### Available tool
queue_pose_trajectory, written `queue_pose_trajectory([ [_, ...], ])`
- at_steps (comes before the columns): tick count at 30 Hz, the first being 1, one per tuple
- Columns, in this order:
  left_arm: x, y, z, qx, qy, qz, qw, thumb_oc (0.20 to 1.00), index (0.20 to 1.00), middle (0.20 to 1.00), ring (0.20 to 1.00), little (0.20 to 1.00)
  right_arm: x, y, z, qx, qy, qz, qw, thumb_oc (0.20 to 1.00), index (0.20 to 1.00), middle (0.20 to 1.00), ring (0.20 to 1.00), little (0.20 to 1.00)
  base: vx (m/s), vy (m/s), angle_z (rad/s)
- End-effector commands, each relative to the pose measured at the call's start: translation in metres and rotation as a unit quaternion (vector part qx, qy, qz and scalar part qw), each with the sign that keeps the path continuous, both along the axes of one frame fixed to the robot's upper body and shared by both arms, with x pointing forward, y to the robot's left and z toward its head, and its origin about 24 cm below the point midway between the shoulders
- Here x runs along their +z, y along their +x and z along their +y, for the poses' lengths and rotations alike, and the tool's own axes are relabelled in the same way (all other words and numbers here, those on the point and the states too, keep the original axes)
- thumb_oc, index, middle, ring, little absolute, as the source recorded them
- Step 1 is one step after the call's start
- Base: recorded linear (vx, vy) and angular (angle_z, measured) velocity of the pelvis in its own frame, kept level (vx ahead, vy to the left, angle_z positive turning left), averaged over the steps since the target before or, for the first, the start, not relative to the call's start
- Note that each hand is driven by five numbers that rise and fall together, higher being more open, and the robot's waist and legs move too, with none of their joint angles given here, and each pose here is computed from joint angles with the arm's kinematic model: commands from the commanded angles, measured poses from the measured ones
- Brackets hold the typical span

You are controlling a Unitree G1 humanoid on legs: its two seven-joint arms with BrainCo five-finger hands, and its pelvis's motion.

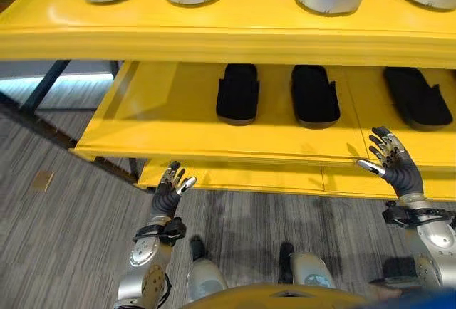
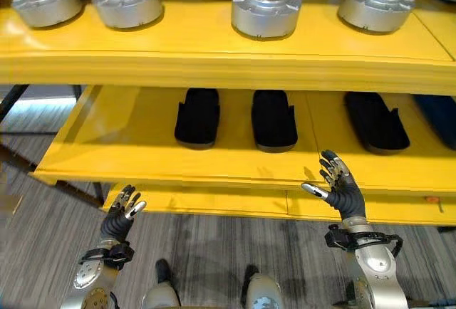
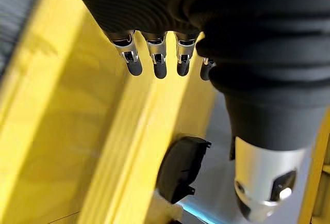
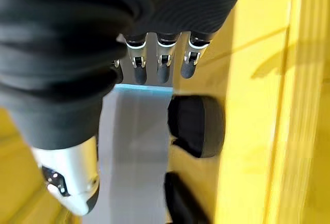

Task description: Move parts from the plastic box to the shelf.

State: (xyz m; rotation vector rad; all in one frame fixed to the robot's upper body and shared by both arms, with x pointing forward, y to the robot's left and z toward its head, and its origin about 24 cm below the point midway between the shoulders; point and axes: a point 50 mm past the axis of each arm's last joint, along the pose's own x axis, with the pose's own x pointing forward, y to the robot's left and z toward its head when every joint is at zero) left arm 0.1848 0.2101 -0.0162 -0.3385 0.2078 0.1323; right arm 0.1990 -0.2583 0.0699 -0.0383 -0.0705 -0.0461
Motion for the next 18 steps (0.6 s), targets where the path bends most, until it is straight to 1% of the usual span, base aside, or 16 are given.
queue_pose_trajectory([
  [1, 0.029, 0.010, 0.011, -0.006, 0.041, -0.073, 0.996, 1.000, 1.000, 1.000, 1.000, 1.000, 0.018, 0.006, 0.004, 0.016, -0.016, -0.056, 0.998, 1.000, 1.000, 1.000, 1.000, 1.000, 0.03, -0.026, 0.08],
  [3, 0.028, 0.007, 0.011, 0.007, 0.034, -0.075, 0.997, 1.000, 1.000, 1.000, 1.000, 1.000, 0.011, 0.015, 0.018, 0.047, 0.000, -0.046, 0.998, 1.000, 1.000, 1.000, 1.000, 1.000, 0.04, -0.026, -0.47],
  [5, 0.034, 0.011, 0.010, 0.005, 0.033, -0.089, 0.995, 1.000, 1.000, 1.000, 1.000, 1.000, 0.014, 0.022, 0.024, 0.064, 0.002, -0.053, 0.997, 1.000, 1.000, 1.000, 1.000, 1.000, 0.03, 0.002, -1.52],
  [7, 0.032, 0.009, 0.008, 0.000, 0.028, -0.088, 0.996, 1.000, 1.000, 1.000, 1.000, 1.000, 0.010, 0.022, 0.028, 0.072, 0.015, -0.047, 0.996, 1.000, 1.000, 1.000, 1.000, 1.000, 0.06, 0.053, -1.11],
  [18, 0.030, 0.008, 0.010, -0.013, 0.042, -0.073, 0.996, 1.000, 1.000, 1.000, 1.000, 1.000, -0.005, 0.014, 0.040, 0.071, 0.083, -0.021, 0.994, 1.000, 1.000, 1.000, 1.000, 1.000, 0.03, 0.123, -0.35],
])
